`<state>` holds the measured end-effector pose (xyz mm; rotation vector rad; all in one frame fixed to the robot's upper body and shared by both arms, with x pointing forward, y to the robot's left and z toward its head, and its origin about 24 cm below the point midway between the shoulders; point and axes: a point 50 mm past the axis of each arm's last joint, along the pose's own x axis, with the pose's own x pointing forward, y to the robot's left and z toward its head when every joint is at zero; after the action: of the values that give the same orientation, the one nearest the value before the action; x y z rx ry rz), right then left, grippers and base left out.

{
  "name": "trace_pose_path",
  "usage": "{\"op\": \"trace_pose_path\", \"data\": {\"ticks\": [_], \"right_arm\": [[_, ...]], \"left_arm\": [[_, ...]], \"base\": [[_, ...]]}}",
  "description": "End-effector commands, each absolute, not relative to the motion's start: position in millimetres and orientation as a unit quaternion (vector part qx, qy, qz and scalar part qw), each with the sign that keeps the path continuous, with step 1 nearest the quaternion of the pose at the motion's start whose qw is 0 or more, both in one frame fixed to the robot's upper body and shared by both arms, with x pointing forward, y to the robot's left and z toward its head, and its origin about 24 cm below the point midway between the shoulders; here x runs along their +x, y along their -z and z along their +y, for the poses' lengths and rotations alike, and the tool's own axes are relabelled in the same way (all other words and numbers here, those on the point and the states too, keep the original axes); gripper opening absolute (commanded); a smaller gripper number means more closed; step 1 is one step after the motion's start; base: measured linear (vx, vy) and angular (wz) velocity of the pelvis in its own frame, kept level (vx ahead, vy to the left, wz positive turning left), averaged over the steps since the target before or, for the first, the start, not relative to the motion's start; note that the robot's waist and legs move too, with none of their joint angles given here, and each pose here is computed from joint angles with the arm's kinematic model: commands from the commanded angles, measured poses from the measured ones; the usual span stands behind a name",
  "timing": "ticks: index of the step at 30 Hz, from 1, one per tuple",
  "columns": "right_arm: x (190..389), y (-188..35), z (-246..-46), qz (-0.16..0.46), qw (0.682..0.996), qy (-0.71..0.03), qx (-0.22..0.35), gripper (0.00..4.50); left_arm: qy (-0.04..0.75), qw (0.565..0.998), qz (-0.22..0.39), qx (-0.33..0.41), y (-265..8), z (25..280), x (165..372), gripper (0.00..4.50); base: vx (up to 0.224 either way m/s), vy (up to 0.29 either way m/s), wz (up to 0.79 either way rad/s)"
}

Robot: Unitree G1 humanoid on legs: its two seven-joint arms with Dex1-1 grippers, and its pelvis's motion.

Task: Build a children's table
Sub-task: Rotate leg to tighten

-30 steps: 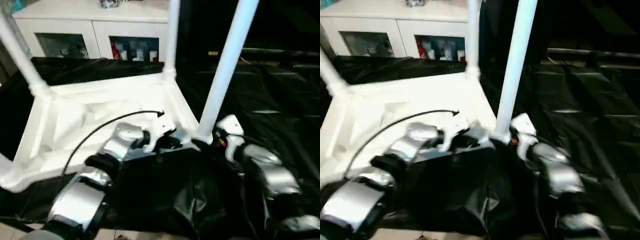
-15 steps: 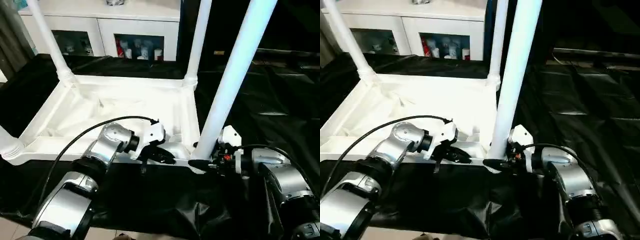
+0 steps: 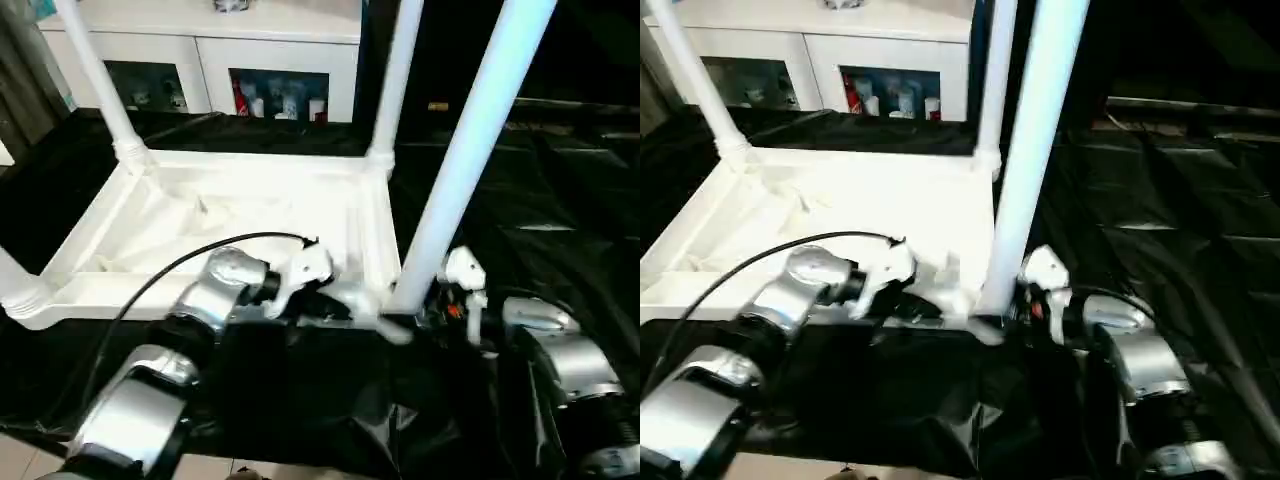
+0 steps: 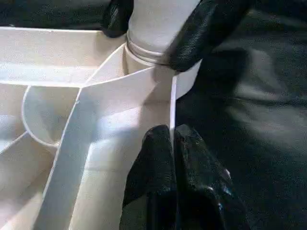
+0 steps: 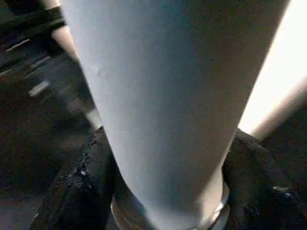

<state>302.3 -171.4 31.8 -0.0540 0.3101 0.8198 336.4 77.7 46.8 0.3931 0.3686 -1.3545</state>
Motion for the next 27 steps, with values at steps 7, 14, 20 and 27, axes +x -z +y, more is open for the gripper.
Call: {"op": "trace_pose_path", "data": {"ticks": [7,14,20,27], "right_arm": [[314.1,1.9,-150.5,0.221,0.956,-0.189,0.032,2.65],[314.4,-14.8,-124.9,0.164,0.945,-0.280,0.031,3.37],[306.9,-28.4,-141.7,0.148,0.911,-0.385,-0.006,3.44],[289.4,-44.5,-163.8,0.153,0.840,-0.518,-0.046,3.44]], "left_arm": [[0.554,0.807,0.134,0.157,-53.3,24.2,342.8,0.00],[0.574,0.793,0.129,0.159,-51.9,14.4,338.5,0.00],[0.613,0.762,0.130,0.162,-52.3,33.1,337.0,0.00],[0.684,0.697,0.146,0.159,-52.7,62.1,328.7,0.00]], "base": [[0.000,0.000,0.00],[0.000,0.000,0.00],[0.000,0.000,0.00],[0.000,0.000,0.00]]}}
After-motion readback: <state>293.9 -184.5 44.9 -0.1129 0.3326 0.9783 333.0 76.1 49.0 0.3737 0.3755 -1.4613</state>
